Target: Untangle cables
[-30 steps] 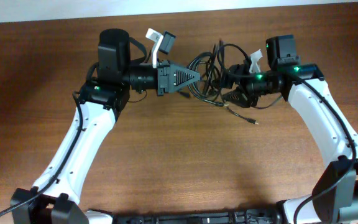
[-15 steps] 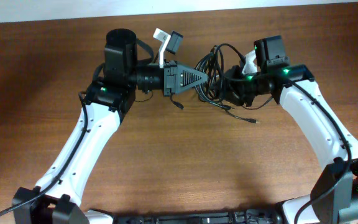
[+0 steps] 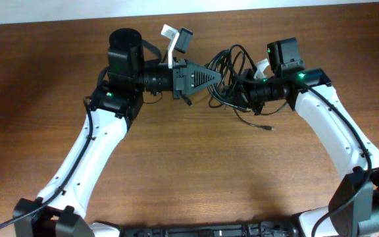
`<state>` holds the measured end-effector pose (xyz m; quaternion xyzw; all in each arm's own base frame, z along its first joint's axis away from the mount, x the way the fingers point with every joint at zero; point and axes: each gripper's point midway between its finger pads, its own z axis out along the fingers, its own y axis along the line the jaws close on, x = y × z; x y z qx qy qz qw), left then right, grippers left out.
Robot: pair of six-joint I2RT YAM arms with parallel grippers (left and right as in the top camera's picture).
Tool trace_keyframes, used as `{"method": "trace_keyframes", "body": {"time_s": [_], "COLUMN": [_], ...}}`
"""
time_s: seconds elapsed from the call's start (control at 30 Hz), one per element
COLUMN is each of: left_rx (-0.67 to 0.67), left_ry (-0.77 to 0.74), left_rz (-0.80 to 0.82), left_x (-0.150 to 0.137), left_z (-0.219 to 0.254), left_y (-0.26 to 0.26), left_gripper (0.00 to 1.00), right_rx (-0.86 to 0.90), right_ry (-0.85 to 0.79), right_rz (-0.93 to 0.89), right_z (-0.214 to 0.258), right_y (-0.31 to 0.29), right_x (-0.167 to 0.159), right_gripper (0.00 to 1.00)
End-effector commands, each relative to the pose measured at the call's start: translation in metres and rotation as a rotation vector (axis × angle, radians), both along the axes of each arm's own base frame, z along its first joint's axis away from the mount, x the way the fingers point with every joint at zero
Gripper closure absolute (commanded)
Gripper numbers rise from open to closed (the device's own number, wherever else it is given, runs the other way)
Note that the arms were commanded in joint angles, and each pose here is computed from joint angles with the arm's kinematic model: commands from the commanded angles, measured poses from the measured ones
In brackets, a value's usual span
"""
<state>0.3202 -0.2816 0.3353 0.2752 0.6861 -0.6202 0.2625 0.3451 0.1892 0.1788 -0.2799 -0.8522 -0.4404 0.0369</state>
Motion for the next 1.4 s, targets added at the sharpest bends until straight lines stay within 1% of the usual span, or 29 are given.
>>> {"method": "trace_keyframes", "body": {"time_s": [0.0, 0.17, 0.23, 0.3, 0.33, 0.37, 0.47, 0.53, 0.63, 0.7, 0.73, 0.8, 0.83, 0.87, 1.0, 1.03, 1.07, 1.17, 1.2, 1.23, 1.27, 1.3, 1.37], "left_rx": [-0.025, -0.025, -0.025, -0.025, -0.025, -0.025, -0.025, -0.025, -0.028, -0.005, 0.018, 0.029, 0.028, 0.025, 0.027, 0.039, 0.043, 0.089, 0.09, 0.089, 0.089, 0.089, 0.089], "left_ry": [-0.056, -0.056, -0.056, -0.056, -0.056, -0.056, -0.057, -0.058, -0.081, -0.073, -0.061, -0.066, -0.055, 0.003, 0.042, 0.062, 0.069, 0.121, 0.124, 0.123, 0.122, 0.123, 0.124], "left_rz": [-0.038, -0.038, -0.038, -0.038, -0.038, -0.038, -0.034, -0.035, -0.013, 0.065, 0.133, 0.186, 0.186, 0.191, 0.164, 0.174, 0.177, 0.249, 0.249, 0.249, 0.249, 0.249, 0.253], "left_x": [-0.015, -0.015, -0.015, -0.015, -0.015, -0.015, -0.014, -0.014, -0.01, 0.003, 0.014, 0.023, 0.023, 0.023, 0.017, 0.018, 0.018, 0.028, 0.028, 0.027, 0.028, 0.027, 0.029], "left_z": [0.02, 0.02, 0.02, 0.02, 0.02, 0.02, 0.02, 0.02, 0.022, 0.018, 0.013, 0.011, 0.011, 0.01, 0.007, 0.003, 0.002, -0.012, -0.013, -0.013, -0.013, -0.013, -0.013], "left_y": [0.0, 0.0, 0.0, 0.0, 0.0, 0.0, 0.0, 0.0, 0.0, 0.001, 0.003, 0.004, 0.004, 0.004, 0.004, 0.004, 0.005, 0.011, 0.011, 0.011, 0.011, 0.011, 0.013], "left_gripper": [1.0, 1.0, 1.0, 1.0, 1.0, 1.0, 1.0, 1.0, 1.0, 1.0, 1.0, 1.0, 1.0, 1.0, 1.0, 1.0, 1.0, 1.0, 1.0, 1.0, 1.0, 1.0, 1.0], "right_rx": [0.05, 0.148, 0.164, 0.186, 0.196, 0.202, 0.211, 0.197, 0.098, 0.096, 0.095, 0.086, 0.081, 0.048, 0.015, -0.002, -0.024, -0.089, -0.138, -0.185, -0.273, -0.36, -0.399], "right_ry": [0.064, 0.112, 0.115, 0.12, 0.122, 0.123, 0.125, 0.122, 0.112, 0.112, 0.113, 0.11, 0.107, 0.1, 0.116, 0.096, 0.041, -0.22, -0.309, -0.341, -0.378, -0.404, -0.45], "right_rz": [-0.001, 0.032, 0.042, 0.055, 0.06, 0.064, 0.069, 0.061, 0.005, 0.011, 0.02, 0.056, 0.068, 0.062, 0.026, 0.032, 0.067, 0.315, 0.414, 0.457, 0.512, 0.55, 0.594], "right_z": [0.001, 0.014, 0.017, 0.02, 0.022, 0.023, 0.024, 0.022, 0.007, 0.006, 0.006, 0.005, 0.005, 0.0, -0.005, -0.007, -0.008, -0.012, -0.017, -0.023, -0.033, -0.042, -0.044], "right_y": [0.009, 0.019, 0.021, 0.023, 0.024, 0.024, 0.025, 0.024, 0.014, 0.016, 0.019, 0.031, 0.036, 0.036, 0.034, 0.033, 0.031, 0.038, 0.04, 0.038, 0.032, 0.023, 0.02], "right_x": [-0.007, -0.016, -0.017, -0.019, -0.02, -0.021, -0.022, -0.02, -0.013, -0.014, -0.016, -0.024, -0.026, -0.026, -0.023, -0.022, -0.021, -0.03, -0.035, -0.038, -0.04, -0.039, -0.037], "right_gripper": [0.75, 0.75, 0.69, 0.6, 0.53, 0.5, 0.46, 0.45, 0.46, 0.46, 0.46, 0.45, 0.45, 0.45, 0.46, 0.46, 0.46, 0.46, 0.45, 0.45, 0.42, 0.42, 0.42]}}
